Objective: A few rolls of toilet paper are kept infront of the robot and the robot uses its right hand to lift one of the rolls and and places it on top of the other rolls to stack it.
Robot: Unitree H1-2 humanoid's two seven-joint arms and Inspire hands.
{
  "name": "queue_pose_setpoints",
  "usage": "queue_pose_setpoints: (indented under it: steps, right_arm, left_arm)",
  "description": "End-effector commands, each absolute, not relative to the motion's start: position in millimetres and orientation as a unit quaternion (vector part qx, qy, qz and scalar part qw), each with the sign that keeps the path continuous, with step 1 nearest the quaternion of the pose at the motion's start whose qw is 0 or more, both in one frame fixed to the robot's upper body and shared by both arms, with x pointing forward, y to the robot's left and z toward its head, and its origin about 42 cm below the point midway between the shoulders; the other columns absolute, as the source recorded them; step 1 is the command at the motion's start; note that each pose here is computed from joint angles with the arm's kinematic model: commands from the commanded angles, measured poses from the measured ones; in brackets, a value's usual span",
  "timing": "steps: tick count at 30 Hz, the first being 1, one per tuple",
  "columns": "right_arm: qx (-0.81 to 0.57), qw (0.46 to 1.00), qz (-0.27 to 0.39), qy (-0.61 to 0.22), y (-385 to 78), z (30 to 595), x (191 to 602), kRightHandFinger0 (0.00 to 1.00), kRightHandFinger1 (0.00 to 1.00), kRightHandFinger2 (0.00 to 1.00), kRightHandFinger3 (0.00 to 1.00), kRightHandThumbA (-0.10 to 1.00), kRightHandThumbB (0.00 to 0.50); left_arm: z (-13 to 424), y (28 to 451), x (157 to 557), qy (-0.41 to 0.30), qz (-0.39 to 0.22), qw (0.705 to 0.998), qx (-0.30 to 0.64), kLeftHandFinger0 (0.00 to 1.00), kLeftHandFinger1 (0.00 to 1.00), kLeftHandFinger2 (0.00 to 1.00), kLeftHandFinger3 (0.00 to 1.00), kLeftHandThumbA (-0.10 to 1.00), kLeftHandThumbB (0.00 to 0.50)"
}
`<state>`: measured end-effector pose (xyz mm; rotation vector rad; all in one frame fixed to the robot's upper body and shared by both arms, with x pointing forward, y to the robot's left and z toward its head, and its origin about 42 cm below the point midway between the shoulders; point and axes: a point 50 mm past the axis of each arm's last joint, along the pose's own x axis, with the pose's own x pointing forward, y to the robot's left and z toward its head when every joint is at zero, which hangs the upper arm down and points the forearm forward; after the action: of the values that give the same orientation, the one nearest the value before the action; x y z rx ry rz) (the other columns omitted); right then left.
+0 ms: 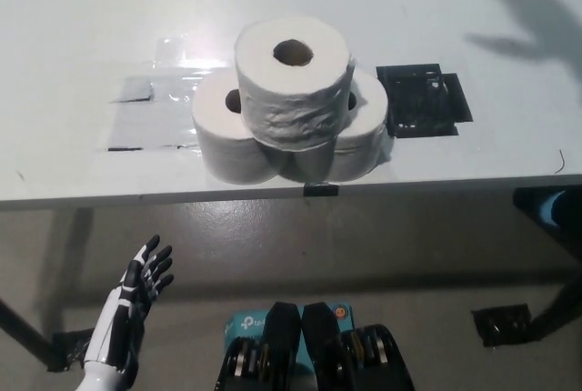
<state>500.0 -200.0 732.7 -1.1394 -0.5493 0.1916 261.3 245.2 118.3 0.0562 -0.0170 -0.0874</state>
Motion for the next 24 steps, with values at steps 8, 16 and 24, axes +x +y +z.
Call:
queue_pose_setpoints:
  steps: [8, 16, 24]
  right_arm:
    - [-0.342, 0.799, 0.037, -0.493, -309.1, 567.7, 284.7, 1.0, 1.0, 1.0, 1.0, 1.0, 0.354]
    - [-0.151, 0.867, 0.004, -0.475, -274.0, 379.3, 234.0, 1.0, 1.0, 1.0, 1.0, 1.0, 0.4]
    - [-0.031, 0.932, 0.021, -0.362, -242.4, 243.0, 234.2, 1.0, 1.0, 1.0, 1.0, 1.0, 0.333]
  left_arm:
    - [130.2, 249.5, 268.8, -0.038, -0.045, 0.998, 0.012, 1.0, 1.0, 1.0, 1.0, 1.0, 0.27]
    - [132.5, 252.8, 281.7, -0.048, -0.041, 0.998, 0.001, 1.0, 1.0, 1.0, 1.0, 1.0, 0.124]
    - [134.1, 254.2, 283.5, -0.051, -0.034, 0.998, -0.008, 1.0, 1.0, 1.0, 1.0, 1.0, 0.053]
